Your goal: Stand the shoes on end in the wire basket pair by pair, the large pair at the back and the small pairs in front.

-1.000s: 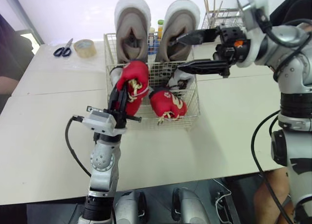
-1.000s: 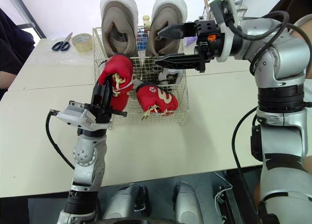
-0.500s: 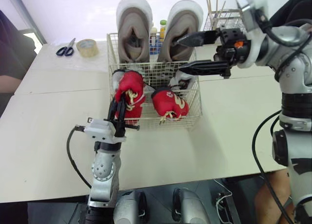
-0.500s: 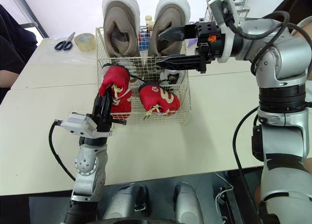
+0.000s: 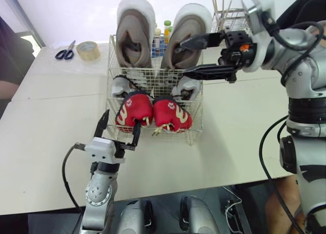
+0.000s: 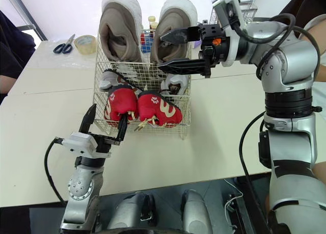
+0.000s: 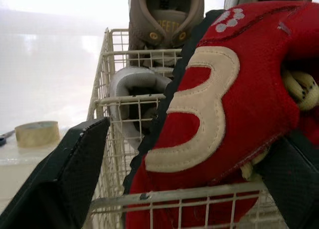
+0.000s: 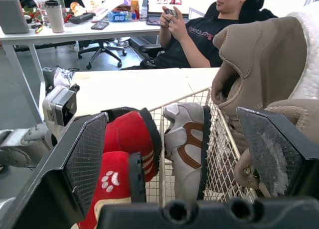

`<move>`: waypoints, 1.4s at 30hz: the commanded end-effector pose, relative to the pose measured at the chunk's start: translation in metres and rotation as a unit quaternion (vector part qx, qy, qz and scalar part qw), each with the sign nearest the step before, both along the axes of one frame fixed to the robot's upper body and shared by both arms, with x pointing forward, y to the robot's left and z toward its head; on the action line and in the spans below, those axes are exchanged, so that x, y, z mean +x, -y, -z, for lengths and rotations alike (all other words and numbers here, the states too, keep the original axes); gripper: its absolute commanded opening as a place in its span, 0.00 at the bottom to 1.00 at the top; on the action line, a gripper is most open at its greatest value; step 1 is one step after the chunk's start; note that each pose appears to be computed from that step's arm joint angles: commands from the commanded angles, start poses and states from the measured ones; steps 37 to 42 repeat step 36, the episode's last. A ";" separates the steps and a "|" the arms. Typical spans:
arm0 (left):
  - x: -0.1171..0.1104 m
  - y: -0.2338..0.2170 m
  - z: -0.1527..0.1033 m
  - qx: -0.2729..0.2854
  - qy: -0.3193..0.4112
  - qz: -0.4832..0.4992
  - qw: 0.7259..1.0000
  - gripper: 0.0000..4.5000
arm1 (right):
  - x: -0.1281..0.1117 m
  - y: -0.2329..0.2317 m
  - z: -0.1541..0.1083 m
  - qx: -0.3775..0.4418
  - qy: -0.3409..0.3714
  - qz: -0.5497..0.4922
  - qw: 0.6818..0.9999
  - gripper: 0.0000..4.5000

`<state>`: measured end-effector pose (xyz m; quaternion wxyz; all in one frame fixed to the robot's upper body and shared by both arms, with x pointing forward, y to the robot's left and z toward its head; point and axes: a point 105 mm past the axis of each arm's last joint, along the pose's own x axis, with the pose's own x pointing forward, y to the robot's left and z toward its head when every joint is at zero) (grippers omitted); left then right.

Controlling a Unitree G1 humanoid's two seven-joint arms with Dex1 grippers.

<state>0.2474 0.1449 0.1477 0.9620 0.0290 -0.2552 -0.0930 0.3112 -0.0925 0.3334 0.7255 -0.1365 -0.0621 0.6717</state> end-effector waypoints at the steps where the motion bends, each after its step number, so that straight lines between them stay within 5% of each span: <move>1: -0.009 -0.021 -0.008 0.008 -0.009 -0.006 1.000 0.99 | -0.006 0.008 -0.004 0.014 0.015 0.005 1.000 1.00; 7: -0.010 -0.022 -0.049 0.029 0.028 0.026 0.999 0.99 | -0.003 0.009 0.004 0.031 0.004 0.014 0.999 1.00; 14: -0.027 -0.019 -0.062 0.050 -0.012 0.099 0.994 0.99 | -0.002 0.012 0.010 0.028 -0.003 0.022 0.999 1.00; 18: -0.045 -0.032 -0.069 0.063 -0.090 0.163 0.981 0.99 | -0.002 0.023 0.013 0.011 -0.005 0.039 0.999 1.00; 22: -0.060 -0.059 -0.070 0.089 -0.244 0.256 0.931 0.99 | -0.004 0.035 0.014 -0.003 -0.008 0.059 0.998 1.00; 25: -0.055 -0.088 -0.087 0.109 -0.305 0.263 0.909 0.99 | -0.005 0.047 0.016 -0.009 -0.013 0.081 0.997 1.00; 30: -0.031 -0.111 -0.108 0.149 -0.310 0.220 0.913 0.99 | -0.009 0.072 0.028 -0.036 -0.023 0.132 0.990 1.00; 42: -0.023 -0.113 -0.105 0.168 -0.335 0.242 0.895 0.99 | -0.016 0.101 0.045 -0.099 -0.024 0.183 0.978 1.00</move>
